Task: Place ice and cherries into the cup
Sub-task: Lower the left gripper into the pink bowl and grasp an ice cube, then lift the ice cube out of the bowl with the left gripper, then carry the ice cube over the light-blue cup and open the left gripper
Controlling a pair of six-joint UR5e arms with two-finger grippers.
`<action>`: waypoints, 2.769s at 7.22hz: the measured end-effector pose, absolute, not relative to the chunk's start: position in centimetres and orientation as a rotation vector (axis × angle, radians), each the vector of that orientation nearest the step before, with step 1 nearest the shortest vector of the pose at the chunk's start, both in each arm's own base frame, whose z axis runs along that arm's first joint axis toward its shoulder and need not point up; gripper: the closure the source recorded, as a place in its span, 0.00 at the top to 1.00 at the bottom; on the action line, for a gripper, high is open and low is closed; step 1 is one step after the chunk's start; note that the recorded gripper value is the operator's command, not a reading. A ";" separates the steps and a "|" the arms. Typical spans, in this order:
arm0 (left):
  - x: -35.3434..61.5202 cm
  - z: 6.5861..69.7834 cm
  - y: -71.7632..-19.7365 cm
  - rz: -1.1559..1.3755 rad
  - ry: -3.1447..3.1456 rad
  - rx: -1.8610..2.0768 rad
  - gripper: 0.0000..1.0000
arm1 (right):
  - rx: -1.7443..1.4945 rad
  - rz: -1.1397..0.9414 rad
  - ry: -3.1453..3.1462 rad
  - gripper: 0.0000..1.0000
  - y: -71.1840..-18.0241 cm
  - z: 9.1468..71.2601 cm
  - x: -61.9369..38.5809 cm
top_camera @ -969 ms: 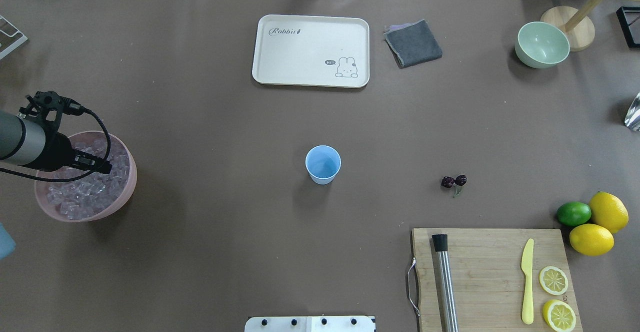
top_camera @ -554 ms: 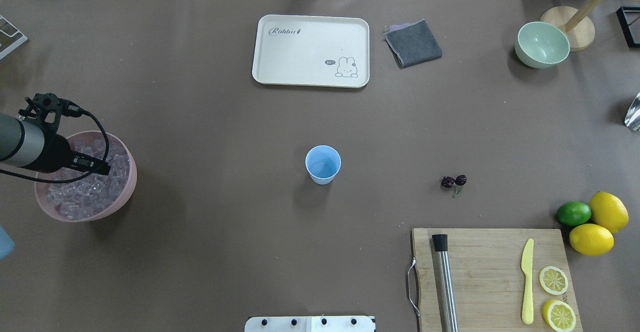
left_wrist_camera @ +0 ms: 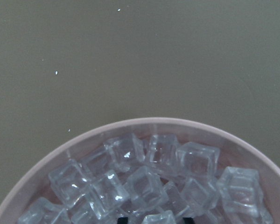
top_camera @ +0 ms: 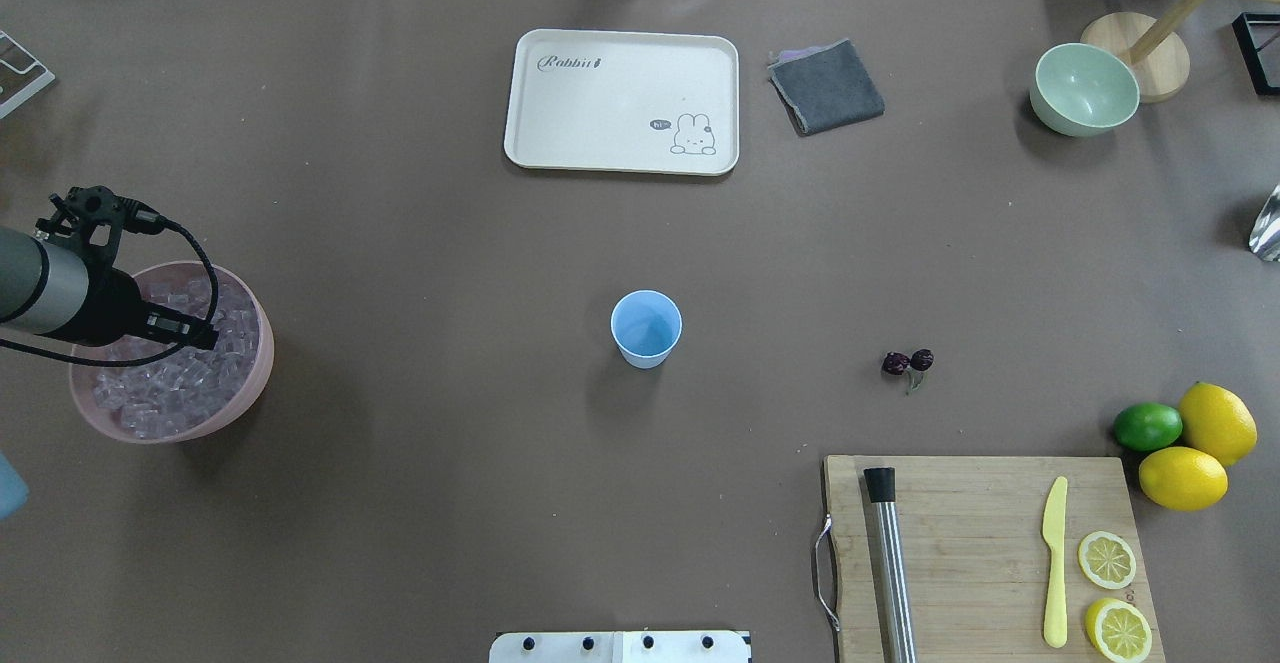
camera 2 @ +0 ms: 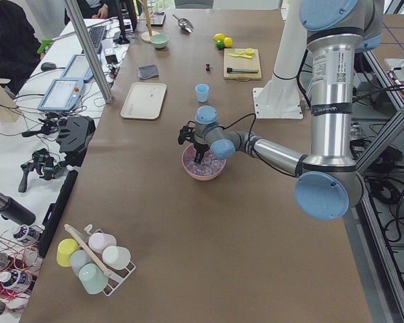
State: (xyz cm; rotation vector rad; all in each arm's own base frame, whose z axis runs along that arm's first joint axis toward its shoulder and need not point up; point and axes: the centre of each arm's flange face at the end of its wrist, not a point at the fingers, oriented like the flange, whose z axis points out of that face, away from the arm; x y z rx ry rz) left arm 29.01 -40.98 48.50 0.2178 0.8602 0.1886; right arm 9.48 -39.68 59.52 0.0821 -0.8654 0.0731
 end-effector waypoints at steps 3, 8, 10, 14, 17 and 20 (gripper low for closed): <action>28.9 47.7 -40.6 0.196 0.872 0.226 0.00 | 0.086 0.078 -0.865 1.00 -39.6 59.4 9.7; 24.7 43.7 -40.1 0.171 0.932 0.283 0.00 | 0.097 0.080 -0.868 1.00 -39.6 58.9 9.9; 24.5 38.8 -41.6 0.159 1.002 0.349 0.00 | 0.101 0.079 -0.869 1.00 -39.7 58.6 9.9; 34.5 23.4 -43.7 -0.024 1.257 0.310 0.00 | 0.112 0.073 -0.871 1.00 -40.5 58.1 9.9; 46.7 16.5 -39.6 -0.121 1.320 0.335 0.00 | 0.119 0.065 -0.874 1.00 -40.8 57.9 9.9; 51.8 16.4 -38.2 -0.178 1.312 0.375 0.00 | 0.144 0.041 -0.873 1.00 -41.7 56.9 9.8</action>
